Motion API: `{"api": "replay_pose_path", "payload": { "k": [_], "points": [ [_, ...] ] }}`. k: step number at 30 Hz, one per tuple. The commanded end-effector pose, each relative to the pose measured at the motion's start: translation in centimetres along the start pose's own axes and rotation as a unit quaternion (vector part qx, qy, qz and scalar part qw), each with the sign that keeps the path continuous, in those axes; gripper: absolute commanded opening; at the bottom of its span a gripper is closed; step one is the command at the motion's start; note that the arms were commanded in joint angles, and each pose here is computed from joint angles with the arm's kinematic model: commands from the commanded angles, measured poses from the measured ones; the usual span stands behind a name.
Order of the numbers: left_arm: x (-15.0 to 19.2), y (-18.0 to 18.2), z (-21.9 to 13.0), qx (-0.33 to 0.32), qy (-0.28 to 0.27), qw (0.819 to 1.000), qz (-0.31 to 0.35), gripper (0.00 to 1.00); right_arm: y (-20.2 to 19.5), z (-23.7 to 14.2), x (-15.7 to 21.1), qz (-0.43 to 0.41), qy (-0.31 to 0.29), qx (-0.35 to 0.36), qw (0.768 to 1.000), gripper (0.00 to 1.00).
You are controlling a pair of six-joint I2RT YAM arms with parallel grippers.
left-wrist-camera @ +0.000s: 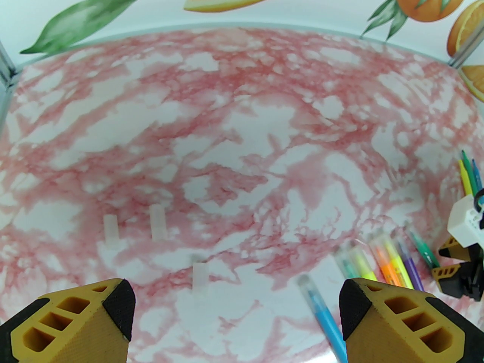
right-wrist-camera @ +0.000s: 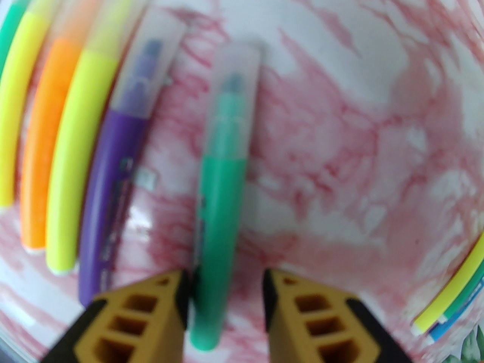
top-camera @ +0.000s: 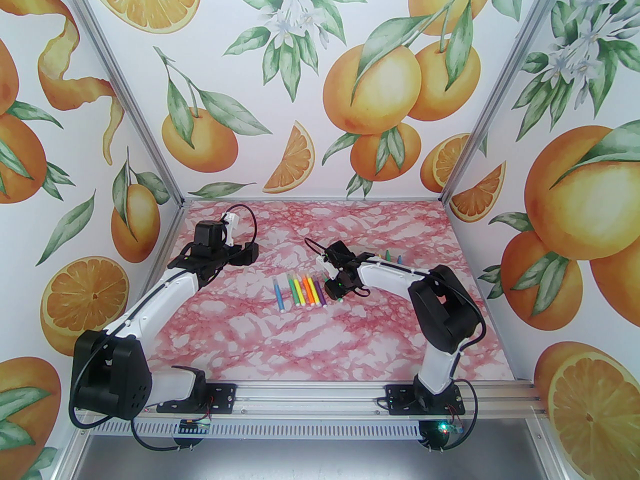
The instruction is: Open the pen caps
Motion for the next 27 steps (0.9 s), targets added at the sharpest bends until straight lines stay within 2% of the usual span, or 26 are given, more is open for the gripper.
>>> {"api": "replay_pose_path", "payload": {
  "k": [1, 13, 17, 27],
  "points": [
    [-0.4, 0.2, -0.4, -0.004, -0.019, 1.0, -0.001, 0.93, 0.2, 0.5, 0.1, -0.002, 0.016, 0.006, 1.0, 0.36],
    [-0.5, 0.3, -0.8, -0.005, -0.023, 1.0, -0.001, 0.93, 0.2, 1.0, 0.6, 0.005, 0.033, 0.006, 0.999, 0.32],
    [-0.3, 0.3, -0.6, -0.002, -0.021, 1.0, -0.005, 0.93, 0.2, 1.1, 0.5, 0.011, 0.031, 0.004, 0.999, 0.27],
    [-0.3, -0.1, -0.4, 0.019, -0.018, 1.0, -0.017, 0.93, -0.7, -1.6, -1.0, 0.051, -0.042, -0.02, 0.998, 0.18]
  ]
}}
Point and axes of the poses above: each hand's point on the last joint's axis, 136 mm out from that joint toward the fingers, its own z axis out along the fingers, its own y axis along the line the jaws close on, x = y × z, the point moved 6 cm from there along -z, back along the fingers
